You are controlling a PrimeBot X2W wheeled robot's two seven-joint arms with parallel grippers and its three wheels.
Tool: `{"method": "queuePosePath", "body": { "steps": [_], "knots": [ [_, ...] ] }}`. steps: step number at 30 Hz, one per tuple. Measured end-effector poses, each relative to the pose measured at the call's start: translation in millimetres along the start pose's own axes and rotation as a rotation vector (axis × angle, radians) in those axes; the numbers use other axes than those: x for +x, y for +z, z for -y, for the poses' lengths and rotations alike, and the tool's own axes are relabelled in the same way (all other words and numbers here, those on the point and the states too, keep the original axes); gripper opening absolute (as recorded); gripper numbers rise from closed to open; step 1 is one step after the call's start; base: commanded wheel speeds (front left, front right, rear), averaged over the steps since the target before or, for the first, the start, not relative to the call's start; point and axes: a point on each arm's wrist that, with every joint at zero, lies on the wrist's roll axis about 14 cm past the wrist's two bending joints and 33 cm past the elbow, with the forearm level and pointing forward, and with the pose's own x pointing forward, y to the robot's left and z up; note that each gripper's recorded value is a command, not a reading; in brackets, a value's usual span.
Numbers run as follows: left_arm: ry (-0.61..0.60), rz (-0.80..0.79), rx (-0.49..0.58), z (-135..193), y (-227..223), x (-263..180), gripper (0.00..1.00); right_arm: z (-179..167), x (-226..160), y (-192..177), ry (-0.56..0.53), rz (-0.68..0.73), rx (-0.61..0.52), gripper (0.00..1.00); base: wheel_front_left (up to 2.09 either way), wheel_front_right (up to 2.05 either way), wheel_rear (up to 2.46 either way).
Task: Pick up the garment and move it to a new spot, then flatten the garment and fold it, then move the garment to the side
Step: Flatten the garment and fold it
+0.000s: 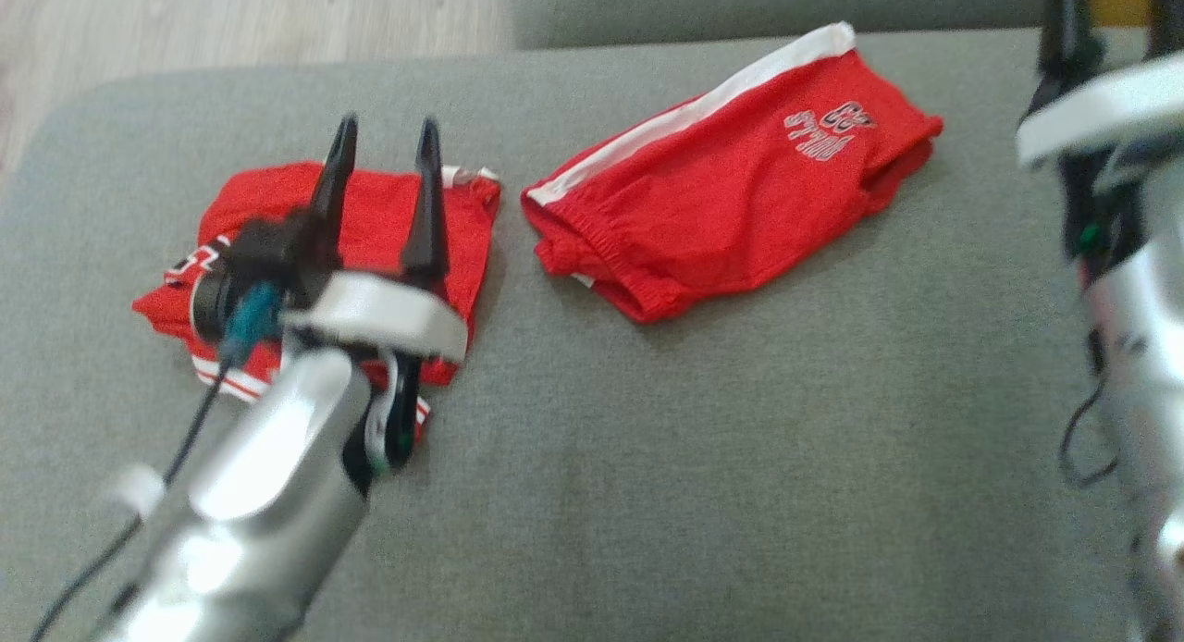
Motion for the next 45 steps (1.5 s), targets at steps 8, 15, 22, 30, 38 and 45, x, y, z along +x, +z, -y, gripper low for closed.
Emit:
{"method": "queuePosePath", "body": {
  "steps": [8,15,22,30,38,45],
  "knots": [
    [0.076,-0.003,0.006,-6,-22,-59,1.00,-24,-100,-53,-0.069,-0.051,0.124,1.00,0.00,0.00,0.00],
    [0.090,-0.103,0.021,-1,-66,-93,1.00,-31,-169,-101,-0.088,-0.186,0.119,1.00,0.00,0.00,0.00],
    [0.092,-0.131,0.021,-2,-80,-95,1.00,-38,-172,-111,-0.082,-0.204,0.154,1.00,0.00,0.00,0.00],
    [0.071,-0.108,0.033,-8,-78,-62,1.00,-27,-102,-116,-0.073,-0.277,0.094,1.00,0.00,0.00,0.00],
    [0.098,-0.165,0.023,-24,-104,-51,1.00,7,-35,-164,-0.183,-0.472,0.106,1.00,0.00,0.00,0.00],
    [0.175,-0.198,0.019,-51,-115,-56,1.00,14,-23,-228,-0.227,-0.695,0.099,1.00,0.00,0.00,0.00]
  ]
}}
